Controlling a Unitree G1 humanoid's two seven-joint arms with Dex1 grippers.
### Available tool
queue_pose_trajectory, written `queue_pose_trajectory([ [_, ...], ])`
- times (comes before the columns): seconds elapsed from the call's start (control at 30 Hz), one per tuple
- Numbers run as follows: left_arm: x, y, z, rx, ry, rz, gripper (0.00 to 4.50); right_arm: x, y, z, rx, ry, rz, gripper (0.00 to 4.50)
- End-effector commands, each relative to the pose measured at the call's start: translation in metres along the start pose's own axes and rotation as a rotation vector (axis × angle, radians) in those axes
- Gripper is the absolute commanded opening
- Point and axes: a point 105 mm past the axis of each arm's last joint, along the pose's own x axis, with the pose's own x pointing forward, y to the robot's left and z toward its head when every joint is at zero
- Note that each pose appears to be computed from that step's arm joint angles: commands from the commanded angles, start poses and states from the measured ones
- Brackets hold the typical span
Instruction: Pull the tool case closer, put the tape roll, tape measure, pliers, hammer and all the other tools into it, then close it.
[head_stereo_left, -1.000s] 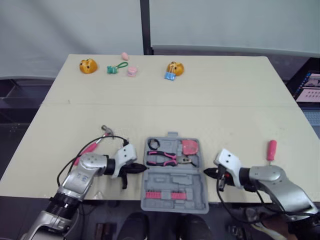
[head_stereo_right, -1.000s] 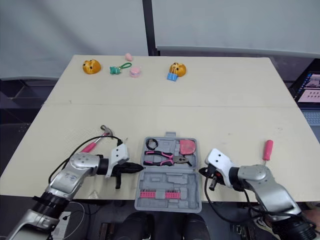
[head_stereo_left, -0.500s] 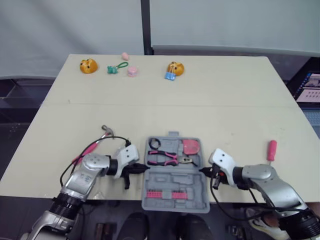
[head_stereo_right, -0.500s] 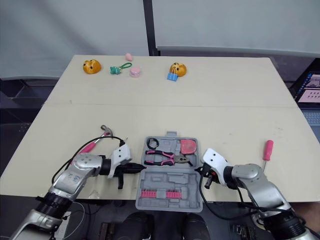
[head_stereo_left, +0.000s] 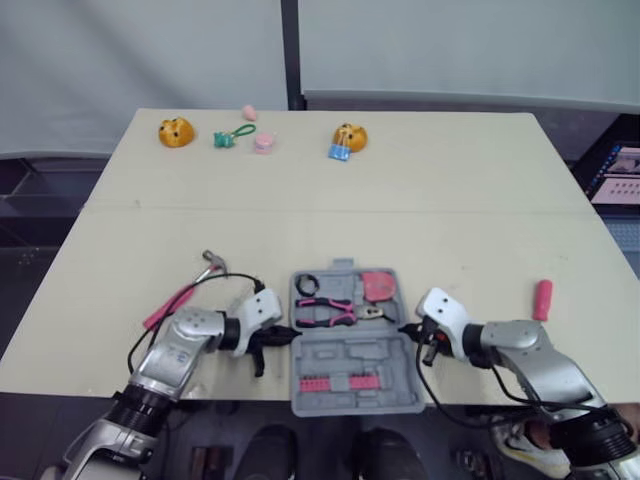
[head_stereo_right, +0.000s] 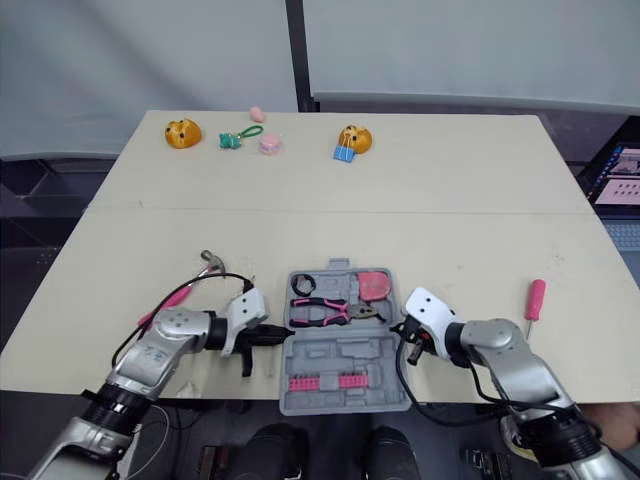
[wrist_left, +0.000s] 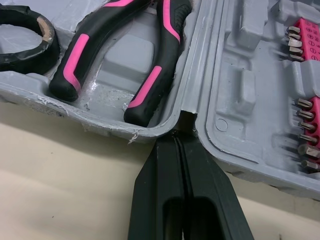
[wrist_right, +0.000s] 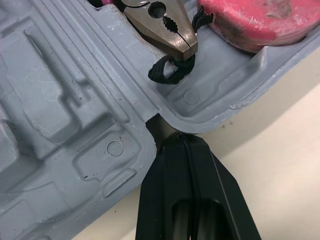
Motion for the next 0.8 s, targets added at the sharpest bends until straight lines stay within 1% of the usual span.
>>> queue_pose_trajectory([
  [0.03, 0.002, 0.005, 0.011, 0.040, -0.028, 0.020, 0.04, 0.003, 0.000, 0.008, -0.015, -0.027, -0.008, 0.00],
  [0.5, -0.003, 0.025, 0.010, 0.038, -0.027, 0.102, 0.04, 0.007, -0.001, 0.011, -0.012, -0.032, -0.007, 0.00],
  [0.8, -0.002, 0.028, 0.009, 0.034, -0.029, 0.116, 0.04, 0.011, -0.006, 0.015, -0.019, -0.037, -0.021, 0.00],
])
